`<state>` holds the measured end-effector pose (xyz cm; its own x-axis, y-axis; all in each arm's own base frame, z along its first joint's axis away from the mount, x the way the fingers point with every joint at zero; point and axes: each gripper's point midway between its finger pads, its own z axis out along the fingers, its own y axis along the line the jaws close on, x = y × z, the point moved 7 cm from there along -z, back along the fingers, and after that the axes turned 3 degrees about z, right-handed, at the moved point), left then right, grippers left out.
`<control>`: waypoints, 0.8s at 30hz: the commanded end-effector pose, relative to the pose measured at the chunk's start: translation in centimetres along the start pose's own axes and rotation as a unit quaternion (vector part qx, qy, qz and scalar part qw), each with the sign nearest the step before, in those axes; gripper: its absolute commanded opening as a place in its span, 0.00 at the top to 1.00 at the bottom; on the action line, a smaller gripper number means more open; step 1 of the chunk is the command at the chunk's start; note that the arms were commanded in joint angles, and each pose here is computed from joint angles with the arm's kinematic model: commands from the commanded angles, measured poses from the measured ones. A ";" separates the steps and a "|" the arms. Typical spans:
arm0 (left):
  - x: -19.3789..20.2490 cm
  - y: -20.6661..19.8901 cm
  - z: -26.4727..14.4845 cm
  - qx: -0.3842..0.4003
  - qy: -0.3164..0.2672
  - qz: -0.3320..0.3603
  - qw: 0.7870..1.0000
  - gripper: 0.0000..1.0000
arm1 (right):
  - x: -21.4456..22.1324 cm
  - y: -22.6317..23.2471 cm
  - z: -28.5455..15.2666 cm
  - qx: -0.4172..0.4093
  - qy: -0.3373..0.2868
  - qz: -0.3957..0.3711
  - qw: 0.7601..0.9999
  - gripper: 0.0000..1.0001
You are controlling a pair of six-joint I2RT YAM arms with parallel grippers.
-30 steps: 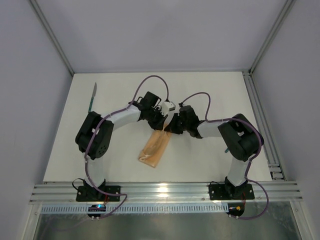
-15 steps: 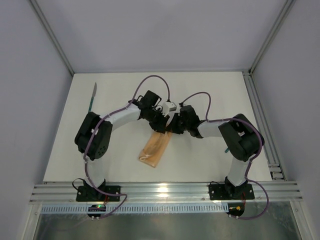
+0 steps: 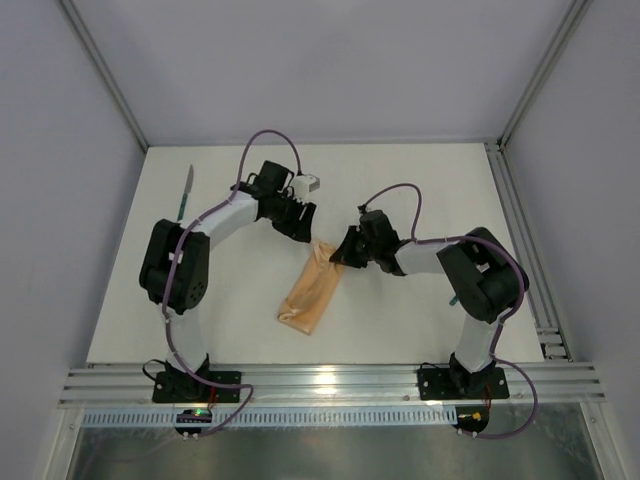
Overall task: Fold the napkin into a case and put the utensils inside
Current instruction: Fold the 2/3-rectangle-folded napkin at the center of the board.
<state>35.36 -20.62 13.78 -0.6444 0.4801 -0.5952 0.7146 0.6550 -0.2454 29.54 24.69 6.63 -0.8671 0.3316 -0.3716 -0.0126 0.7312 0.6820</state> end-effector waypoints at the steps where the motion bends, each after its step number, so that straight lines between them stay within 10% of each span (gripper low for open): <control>1: -0.5 -0.5 1.3 0.007 -0.001 -0.019 1.000 0.44 | -0.7 0.1 0.2 0.003 -0.011 -0.011 1.000 0.94; 11: -1.1 -1.2 3.2 0.055 -0.023 -0.030 0.998 0.48 | -0.9 0.3 0.2 0.001 -0.013 -0.017 1.000 0.94; 19: -0.3 -1.2 4.2 0.075 -0.007 -0.037 0.997 0.97 | -0.8 0.3 0.3 0.000 -0.011 -0.017 1.000 0.94; 24: -1.2 -3.2 3.3 0.105 -0.021 -0.019 0.994 1.00 | -0.9 0.4 0.3 -0.004 -0.011 -0.016 1.000 0.94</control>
<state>34.85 -23.57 9.94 -0.7147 0.4475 -0.5376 0.6849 0.6038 -0.4079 29.57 24.67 6.64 -0.8680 0.3196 -0.3801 -0.0246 0.7368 0.6756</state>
